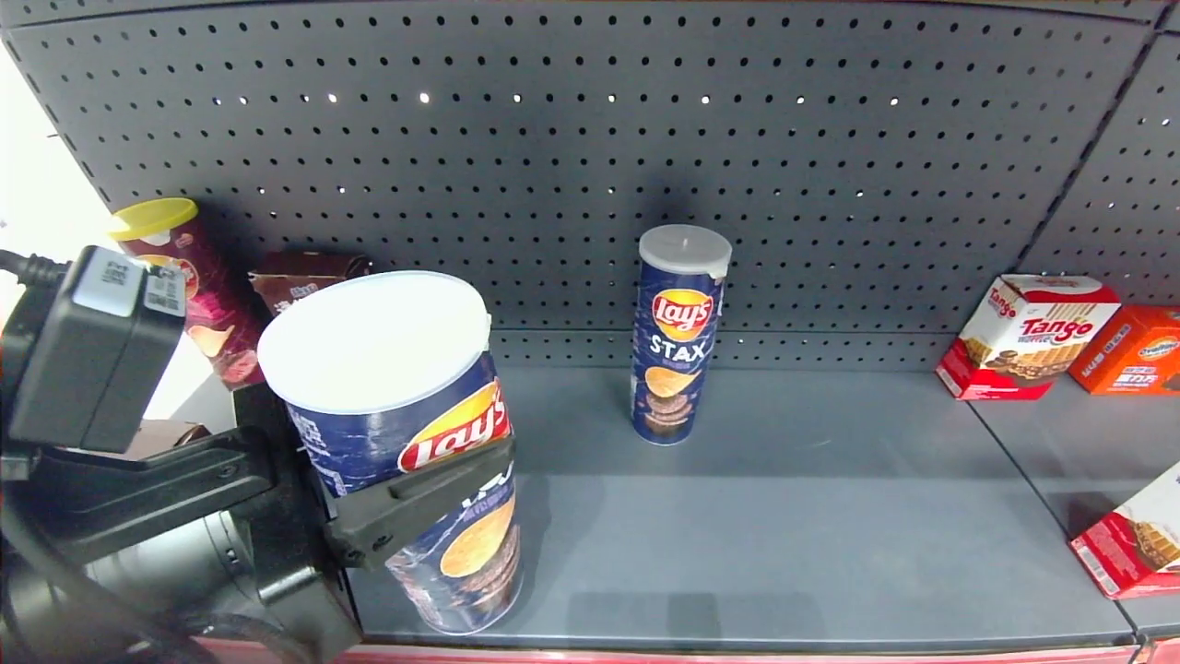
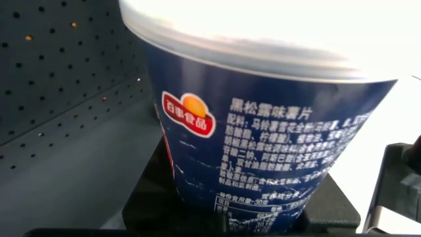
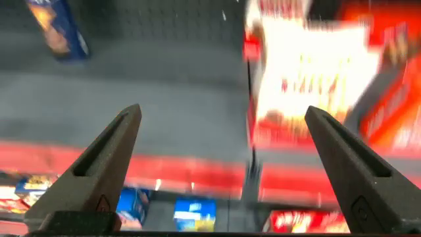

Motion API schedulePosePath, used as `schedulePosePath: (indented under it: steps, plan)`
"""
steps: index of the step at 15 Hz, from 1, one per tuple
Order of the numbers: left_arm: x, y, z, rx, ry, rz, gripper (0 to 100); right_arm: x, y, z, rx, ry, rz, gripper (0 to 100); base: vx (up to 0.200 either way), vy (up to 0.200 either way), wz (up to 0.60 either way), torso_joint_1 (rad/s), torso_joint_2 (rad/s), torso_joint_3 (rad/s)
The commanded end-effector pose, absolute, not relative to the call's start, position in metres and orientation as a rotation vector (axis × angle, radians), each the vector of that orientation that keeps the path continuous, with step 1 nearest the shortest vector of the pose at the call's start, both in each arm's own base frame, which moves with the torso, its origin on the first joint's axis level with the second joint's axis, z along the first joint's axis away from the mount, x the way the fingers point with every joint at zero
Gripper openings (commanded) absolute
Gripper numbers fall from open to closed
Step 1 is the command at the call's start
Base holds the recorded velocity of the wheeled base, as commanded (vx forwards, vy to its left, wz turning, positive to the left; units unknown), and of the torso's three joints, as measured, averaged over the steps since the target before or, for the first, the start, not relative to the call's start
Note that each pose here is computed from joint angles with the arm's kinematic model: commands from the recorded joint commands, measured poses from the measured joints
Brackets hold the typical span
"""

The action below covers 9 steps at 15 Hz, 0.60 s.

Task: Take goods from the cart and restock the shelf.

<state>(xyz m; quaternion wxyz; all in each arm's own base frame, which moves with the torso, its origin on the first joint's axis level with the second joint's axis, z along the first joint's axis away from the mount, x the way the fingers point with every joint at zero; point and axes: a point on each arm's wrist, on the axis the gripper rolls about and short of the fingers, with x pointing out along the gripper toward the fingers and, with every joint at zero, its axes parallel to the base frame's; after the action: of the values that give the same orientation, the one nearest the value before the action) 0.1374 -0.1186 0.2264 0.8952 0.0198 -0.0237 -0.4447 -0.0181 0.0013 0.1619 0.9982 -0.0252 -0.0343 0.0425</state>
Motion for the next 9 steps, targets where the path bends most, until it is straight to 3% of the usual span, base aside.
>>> schedulePosePath:
  steps: [1, 4, 9]
  plan:
    - [0.138, -0.119, 0.226, 0.039, -0.045, -0.923, 0, 0.011, 0.003, 0.205, -0.113, -0.009, 0.130, 100, 0.000, 0.000, 0.00, 0.000, 0.00, 0.000]
    - [0.138, -0.119, 0.226, 0.038, -0.045, -0.924, 0, 0.016, 0.005, 0.211, -0.119, 0.000, 0.226, 100, 0.000, 0.000, 0.00, 0.000, 0.00, 0.000]
    - [0.139, -0.120, 0.226, 0.038, -0.043, -0.924, 0, 0.059, 0.017, 0.249, -0.119, 0.042, 0.388, 100, 0.000, 0.000, 0.00, 0.000, 0.00, 0.000]
